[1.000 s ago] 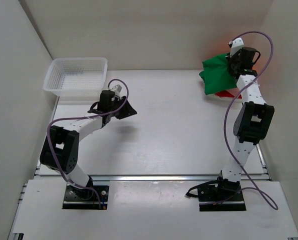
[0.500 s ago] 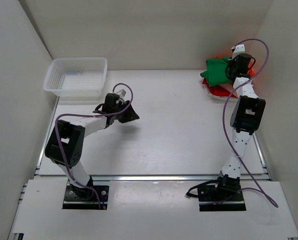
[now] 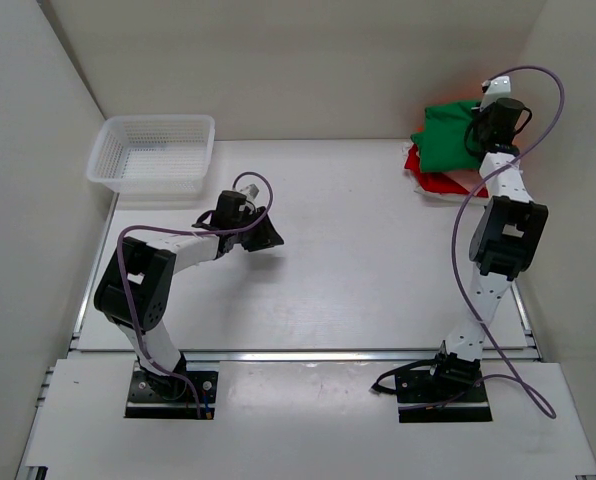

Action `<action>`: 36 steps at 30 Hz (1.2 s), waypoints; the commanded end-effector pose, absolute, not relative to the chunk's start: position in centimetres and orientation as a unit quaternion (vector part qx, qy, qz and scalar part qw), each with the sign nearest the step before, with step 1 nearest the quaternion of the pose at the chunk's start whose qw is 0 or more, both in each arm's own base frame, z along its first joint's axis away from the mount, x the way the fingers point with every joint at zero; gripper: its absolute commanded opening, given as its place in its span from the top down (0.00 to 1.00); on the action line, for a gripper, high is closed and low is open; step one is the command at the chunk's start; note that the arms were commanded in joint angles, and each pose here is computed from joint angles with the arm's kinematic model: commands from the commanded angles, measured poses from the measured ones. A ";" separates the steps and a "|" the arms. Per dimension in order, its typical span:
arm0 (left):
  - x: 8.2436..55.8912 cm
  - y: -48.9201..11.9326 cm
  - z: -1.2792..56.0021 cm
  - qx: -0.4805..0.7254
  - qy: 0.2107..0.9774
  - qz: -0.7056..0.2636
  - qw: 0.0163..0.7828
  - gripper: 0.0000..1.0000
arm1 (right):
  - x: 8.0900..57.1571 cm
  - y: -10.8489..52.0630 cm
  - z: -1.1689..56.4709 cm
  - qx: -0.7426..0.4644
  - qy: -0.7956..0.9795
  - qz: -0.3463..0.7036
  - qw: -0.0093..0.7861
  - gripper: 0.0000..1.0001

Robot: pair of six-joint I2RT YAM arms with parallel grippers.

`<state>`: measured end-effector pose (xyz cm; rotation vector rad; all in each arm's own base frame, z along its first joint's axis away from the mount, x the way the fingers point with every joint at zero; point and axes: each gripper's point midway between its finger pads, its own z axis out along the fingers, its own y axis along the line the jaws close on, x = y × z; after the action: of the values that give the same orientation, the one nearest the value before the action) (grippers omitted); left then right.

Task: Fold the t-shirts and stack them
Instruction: Put the neatly folded tshirt into the corner of the board with the right arm

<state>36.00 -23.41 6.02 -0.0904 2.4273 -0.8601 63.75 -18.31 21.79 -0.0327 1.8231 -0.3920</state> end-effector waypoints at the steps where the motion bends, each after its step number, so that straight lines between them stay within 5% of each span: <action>1: 35.9 -23.6 6.9 -0.029 0.900 -0.329 0.285 0.53 | 63.1 -20.2 28.1 0.000 0.738 -0.198 0.645 0.99; 14: 35.5 -23.8 6.6 -0.009 0.901 -0.325 0.287 0.53 | 67.1 -23.5 23.0 -0.055 0.718 -0.277 0.636 1.00; 17: 35.6 -23.5 6.6 -0.005 0.903 -0.321 0.287 0.50 | 67.2 -23.8 22.5 -0.038 0.715 -0.286 0.637 0.56; 19: 35.6 -23.6 7.0 -0.001 0.900 -0.324 0.291 0.50 | 66.8 -23.9 23.2 -0.028 0.715 -0.303 0.630 0.01; 22: 35.5 -23.8 8.0 0.007 0.893 -0.336 0.299 0.46 | 65.4 -24.0 25.8 -0.002 0.709 -0.325 0.626 0.01; 25: 35.7 -23.3 10.1 0.010 0.887 -0.338 0.315 0.26 | 62.7 -23.1 31.9 0.022 0.699 -0.305 0.647 0.01; 26: 35.1 -22.9 9.7 0.015 0.895 -0.328 0.301 0.02 | 61.8 -22.8 31.3 0.026 0.716 -0.292 0.634 0.01; 31: 32.0 -19.7 8.9 0.050 0.932 -0.249 0.258 0.01 | 52.2 -17.1 33.1 0.052 0.762 -0.283 0.581 0.00; 36: 26.3 -16.4 9.3 0.064 0.942 -0.211 0.252 0.02 | 40.8 -5.6 21.8 0.031 0.881 -0.178 0.437 0.01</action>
<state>30.37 -18.90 8.44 0.1089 2.5375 -0.6574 48.17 -11.54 30.49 0.0756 1.8846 -0.5437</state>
